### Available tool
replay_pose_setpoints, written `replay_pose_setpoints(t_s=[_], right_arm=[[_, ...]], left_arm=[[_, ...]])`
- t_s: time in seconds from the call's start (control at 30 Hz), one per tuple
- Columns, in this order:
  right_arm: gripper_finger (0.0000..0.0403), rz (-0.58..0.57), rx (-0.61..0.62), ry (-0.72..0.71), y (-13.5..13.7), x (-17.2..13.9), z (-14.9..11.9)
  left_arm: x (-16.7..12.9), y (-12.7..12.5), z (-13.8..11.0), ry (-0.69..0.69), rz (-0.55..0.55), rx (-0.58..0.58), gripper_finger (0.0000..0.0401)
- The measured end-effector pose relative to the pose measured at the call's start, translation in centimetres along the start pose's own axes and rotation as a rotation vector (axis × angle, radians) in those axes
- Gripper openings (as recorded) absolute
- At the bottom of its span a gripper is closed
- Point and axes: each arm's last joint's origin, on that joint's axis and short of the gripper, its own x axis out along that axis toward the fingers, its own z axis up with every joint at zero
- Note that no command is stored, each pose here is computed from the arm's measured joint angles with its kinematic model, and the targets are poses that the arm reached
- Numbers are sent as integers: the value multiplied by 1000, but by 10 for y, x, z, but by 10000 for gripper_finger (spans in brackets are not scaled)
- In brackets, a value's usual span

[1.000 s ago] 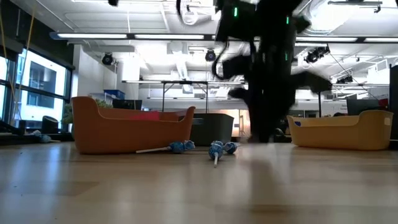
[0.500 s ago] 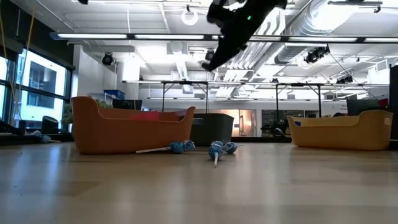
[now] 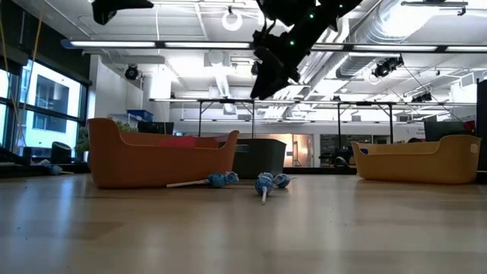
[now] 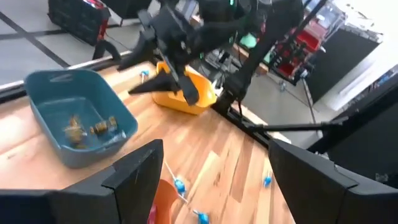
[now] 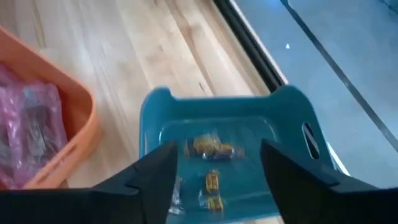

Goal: Sort candy
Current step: Put the black candy into the blue bin

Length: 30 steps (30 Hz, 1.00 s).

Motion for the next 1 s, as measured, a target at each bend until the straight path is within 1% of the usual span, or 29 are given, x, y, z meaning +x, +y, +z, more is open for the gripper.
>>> replay_pose_setpoints(t_s=[0.1,0.17,0.23,0.33,0.47,0.6,0.7,0.8,0.93,1.0], right_arm=[[244,3,25,-17,-3,-4,6],[246,20,21,-2,-4,-7,9],[246,47,3,23,-4,-11,10],[247,96,-23,71,-3,-13,7],[247,128,-49,146,-1,-14,-1],[247,135,-63,189,-1,-15,-5],[247,133,-66,187,-3,-14,-5],[247,133,-86,173,-5,-14,-4],[247,126,-86,155,-9,-13,-2],[247,119,-79,149,-12,-12,-2]], left_arm=[[6,-3,-9,72,13,-31,284],[12,-6,-21,188,4,-58,284],[17,-13,-39,338,-4,-73,284],[23,-29,-71,532,4,-59,284],[28,-57,-121,708,33,-55,284],[23,-83,-178,873,57,-90,284],[18,-99,-219,946,72,-147,284],[18,-112,-246,980,89,-179,284],[29,-131,-260,976,74,-149,284],[36,-133,-265,979,99,-130,284]])
